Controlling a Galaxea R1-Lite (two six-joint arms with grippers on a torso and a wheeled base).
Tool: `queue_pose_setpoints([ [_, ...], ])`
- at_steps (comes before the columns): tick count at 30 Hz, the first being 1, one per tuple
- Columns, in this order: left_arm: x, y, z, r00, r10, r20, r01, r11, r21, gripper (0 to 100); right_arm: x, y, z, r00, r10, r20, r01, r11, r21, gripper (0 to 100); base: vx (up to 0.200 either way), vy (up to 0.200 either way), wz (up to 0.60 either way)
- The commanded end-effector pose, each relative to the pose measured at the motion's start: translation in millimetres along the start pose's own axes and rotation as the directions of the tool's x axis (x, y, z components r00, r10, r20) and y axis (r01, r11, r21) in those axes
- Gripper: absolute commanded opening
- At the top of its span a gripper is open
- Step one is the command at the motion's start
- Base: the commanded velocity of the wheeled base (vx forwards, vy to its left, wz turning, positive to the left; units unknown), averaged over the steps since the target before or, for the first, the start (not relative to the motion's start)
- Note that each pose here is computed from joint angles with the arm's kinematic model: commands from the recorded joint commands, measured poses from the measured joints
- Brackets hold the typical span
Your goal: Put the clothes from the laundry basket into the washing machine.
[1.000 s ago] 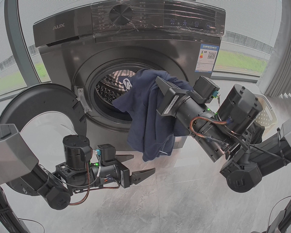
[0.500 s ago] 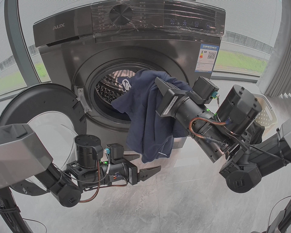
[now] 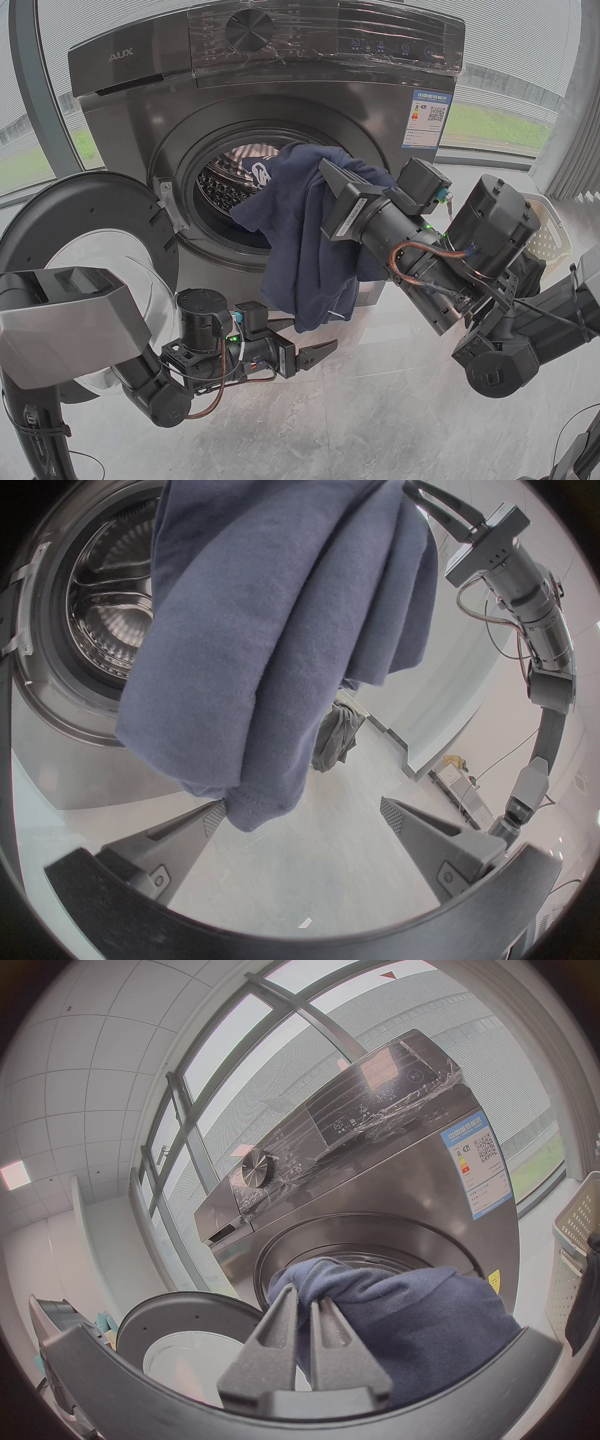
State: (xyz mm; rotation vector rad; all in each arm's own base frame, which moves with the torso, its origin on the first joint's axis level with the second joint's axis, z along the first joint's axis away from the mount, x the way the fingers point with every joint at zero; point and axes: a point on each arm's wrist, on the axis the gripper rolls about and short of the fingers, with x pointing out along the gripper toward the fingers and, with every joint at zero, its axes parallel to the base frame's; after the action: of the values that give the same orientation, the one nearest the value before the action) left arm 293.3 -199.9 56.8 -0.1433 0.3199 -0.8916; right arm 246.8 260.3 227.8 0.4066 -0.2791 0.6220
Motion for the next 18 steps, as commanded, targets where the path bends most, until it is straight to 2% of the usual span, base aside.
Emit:
queue_pose_setpoints([
  [1, 7.0, 2.3, -1.7, 1.000, -0.002, 0.003, 0.002, 1.000, 0.001, 100, -0.2, 0.7, 0.3, 1.000, 0.001, 0.001, -0.001, 1.000, 0.001, 0, 0.000, 0.000, 0.00],
  [7, 12.6, 1.5, 8.4, 0.997, -0.004, 0.075, 0.002, 1.000, 0.025, 100, -0.3, 1.7, -0.6, 1.000, 0.003, -0.001, -0.003, 1.000, 0.002, 0, 0.000, 0.000, 0.00],
  [18, 19.0, -19.2, 4.5, 0.995, -0.063, 0.071, 0.061, 0.997, 0.037, 100, 0.7, 0.9, -2.4, 1.000, 0.001, -0.003, -0.001, 1.000, -0.002, 0, 0.000, 0.000, 0.00],
])
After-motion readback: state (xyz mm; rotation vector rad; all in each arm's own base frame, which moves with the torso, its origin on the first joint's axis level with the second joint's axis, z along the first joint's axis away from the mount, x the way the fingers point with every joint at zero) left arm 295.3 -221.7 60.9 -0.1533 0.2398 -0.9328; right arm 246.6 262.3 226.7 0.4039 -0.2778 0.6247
